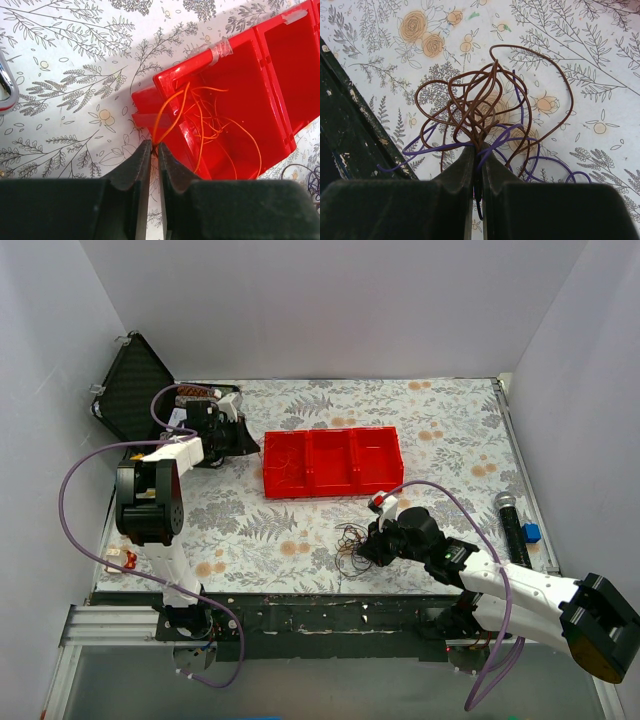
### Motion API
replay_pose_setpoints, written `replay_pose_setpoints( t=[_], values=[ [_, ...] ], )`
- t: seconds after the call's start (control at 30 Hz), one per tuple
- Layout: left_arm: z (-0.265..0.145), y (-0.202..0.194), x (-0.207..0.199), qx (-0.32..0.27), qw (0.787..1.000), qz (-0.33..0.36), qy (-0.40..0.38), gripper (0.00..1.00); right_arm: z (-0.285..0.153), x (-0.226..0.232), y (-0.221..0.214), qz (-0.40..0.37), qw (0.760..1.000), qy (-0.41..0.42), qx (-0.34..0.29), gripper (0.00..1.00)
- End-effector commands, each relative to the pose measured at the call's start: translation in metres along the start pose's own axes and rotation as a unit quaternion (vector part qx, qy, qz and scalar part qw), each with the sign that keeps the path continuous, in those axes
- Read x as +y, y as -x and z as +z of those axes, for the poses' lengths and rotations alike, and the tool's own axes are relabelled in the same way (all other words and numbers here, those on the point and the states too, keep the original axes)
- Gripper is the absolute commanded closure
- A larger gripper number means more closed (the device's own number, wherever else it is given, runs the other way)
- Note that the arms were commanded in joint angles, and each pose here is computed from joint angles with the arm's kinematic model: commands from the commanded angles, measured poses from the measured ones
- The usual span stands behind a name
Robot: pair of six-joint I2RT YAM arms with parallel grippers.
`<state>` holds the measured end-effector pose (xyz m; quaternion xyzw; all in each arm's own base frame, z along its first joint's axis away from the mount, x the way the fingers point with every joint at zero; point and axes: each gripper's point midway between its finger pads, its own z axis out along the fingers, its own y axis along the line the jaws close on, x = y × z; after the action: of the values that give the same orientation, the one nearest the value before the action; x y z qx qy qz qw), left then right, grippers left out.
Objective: Untangle the cables
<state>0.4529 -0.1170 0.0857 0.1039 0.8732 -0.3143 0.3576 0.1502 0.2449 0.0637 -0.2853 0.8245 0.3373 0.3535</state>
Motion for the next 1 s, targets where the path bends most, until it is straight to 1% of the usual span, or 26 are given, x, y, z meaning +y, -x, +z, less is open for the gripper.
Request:
replay_pose_setpoints(
  t=[0.0, 0.03, 0.23, 0.37, 0.57, 0.7, 0.83, 0.87, 0.93, 0.97],
  values=[
    [-0.006, 0.015, -0.005, -0.02, 1.0, 0.011, -0.007, 0.96, 0.002, 0.006, 0.018, -0.007, 1.0, 0.01, -0.023, 0.98],
    [-0.007, 0.018, -0.007, -0.024, 1.0, 0.012, -0.008, 1.0, 0.002, 0.006, 0.019, -0.007, 1.0, 0.01, -0.025, 0.98],
    [-0.032, 0.067, -0.037, -0.079, 0.996, 0.03, -0.03, 1.0, 0.002, 0.006, 0.018, -0.005, 1.0, 0.011, -0.023, 0.98],
    [-0.044, 0.083, -0.051, -0.093, 0.994, 0.036, -0.031, 1.0, 0.003, 0.006, 0.017, -0.005, 1.0, 0.012, -0.022, 0.98],
    [-0.049, 0.075, -0.078, -0.087, 0.993, 0.072, -0.038, 1.0, 0.003, 0.006, 0.017, -0.004, 1.0, 0.011, -0.023, 0.98],
    [-0.04, 0.058, -0.095, -0.07, 0.994, 0.076, -0.045, 1.0, 0.003, 0.006, 0.017, -0.002, 1.0, 0.012, -0.023, 0.98],
    [-0.025, 0.04, -0.105, -0.054, 0.994, 0.084, -0.033, 1.0, 0.002, 0.007, 0.018, -0.002, 1.0, 0.012, -0.025, 0.98],
    [-0.02, 0.037, -0.102, -0.054, 0.995, 0.088, -0.016, 1.0, 0.002, 0.006, 0.018, -0.001, 1.0, 0.01, -0.026, 0.98],
    [-0.012, 0.031, -0.094, -0.052, 0.991, 0.118, 0.022, 1.0, 0.001, 0.005, 0.018, 0.0, 1.0, 0.008, -0.027, 0.98],
    [-0.008, 0.029, -0.084, -0.053, 0.989, 0.128, 0.053, 1.0, 0.001, 0.005, 0.018, 0.0, 1.0, 0.008, -0.028, 0.98]
  ],
)
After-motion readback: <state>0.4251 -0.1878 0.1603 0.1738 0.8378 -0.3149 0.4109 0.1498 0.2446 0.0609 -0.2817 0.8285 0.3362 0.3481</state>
